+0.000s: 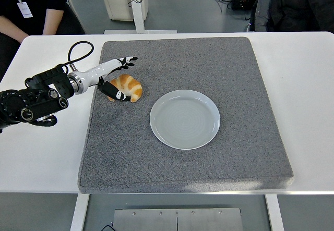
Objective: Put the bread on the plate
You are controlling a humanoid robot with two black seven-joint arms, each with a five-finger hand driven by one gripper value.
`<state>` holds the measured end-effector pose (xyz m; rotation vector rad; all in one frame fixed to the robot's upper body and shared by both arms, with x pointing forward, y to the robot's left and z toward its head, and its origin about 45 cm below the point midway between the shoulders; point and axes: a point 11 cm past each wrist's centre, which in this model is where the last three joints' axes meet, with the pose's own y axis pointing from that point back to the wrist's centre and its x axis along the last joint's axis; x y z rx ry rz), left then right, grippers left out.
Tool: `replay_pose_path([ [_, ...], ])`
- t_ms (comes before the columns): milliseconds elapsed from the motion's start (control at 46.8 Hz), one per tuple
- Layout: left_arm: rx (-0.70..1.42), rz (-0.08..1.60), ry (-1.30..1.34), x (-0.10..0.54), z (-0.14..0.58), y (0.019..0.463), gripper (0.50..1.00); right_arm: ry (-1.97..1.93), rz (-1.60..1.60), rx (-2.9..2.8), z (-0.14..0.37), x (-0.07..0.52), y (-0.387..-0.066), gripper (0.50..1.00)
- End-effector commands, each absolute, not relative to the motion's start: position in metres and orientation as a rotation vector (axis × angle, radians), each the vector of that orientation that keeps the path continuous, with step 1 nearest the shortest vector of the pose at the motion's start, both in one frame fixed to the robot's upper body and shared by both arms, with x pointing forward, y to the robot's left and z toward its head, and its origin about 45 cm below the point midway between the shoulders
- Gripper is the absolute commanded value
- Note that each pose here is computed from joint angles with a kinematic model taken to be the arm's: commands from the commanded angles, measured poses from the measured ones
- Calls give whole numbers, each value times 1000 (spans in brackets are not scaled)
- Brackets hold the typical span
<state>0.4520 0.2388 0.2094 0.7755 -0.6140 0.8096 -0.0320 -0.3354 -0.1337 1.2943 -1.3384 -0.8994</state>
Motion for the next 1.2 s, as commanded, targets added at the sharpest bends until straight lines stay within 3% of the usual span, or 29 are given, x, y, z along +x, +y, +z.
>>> replay_pose_path([
  [0, 776, 808, -611, 451, 208, 239, 966, -1338, -899, 1294, -134, -32, -335, 1000],
  [641, 778, 823, -621, 457, 203, 238, 955, -1340, -898, 1291, -134, -32, -336, 1000],
  [791, 771, 813, -619, 456, 201, 233, 934, -1337, -896, 1293, -134, -32, -336, 1000],
  [962, 776, 807, -622, 456, 200, 233, 830, -1339, -894, 1290, -133, -32, -337, 1000],
  [1175, 763, 784, -629, 453, 198, 232, 574, -1339, -894, 1290, -133, -32, -337, 1000],
])
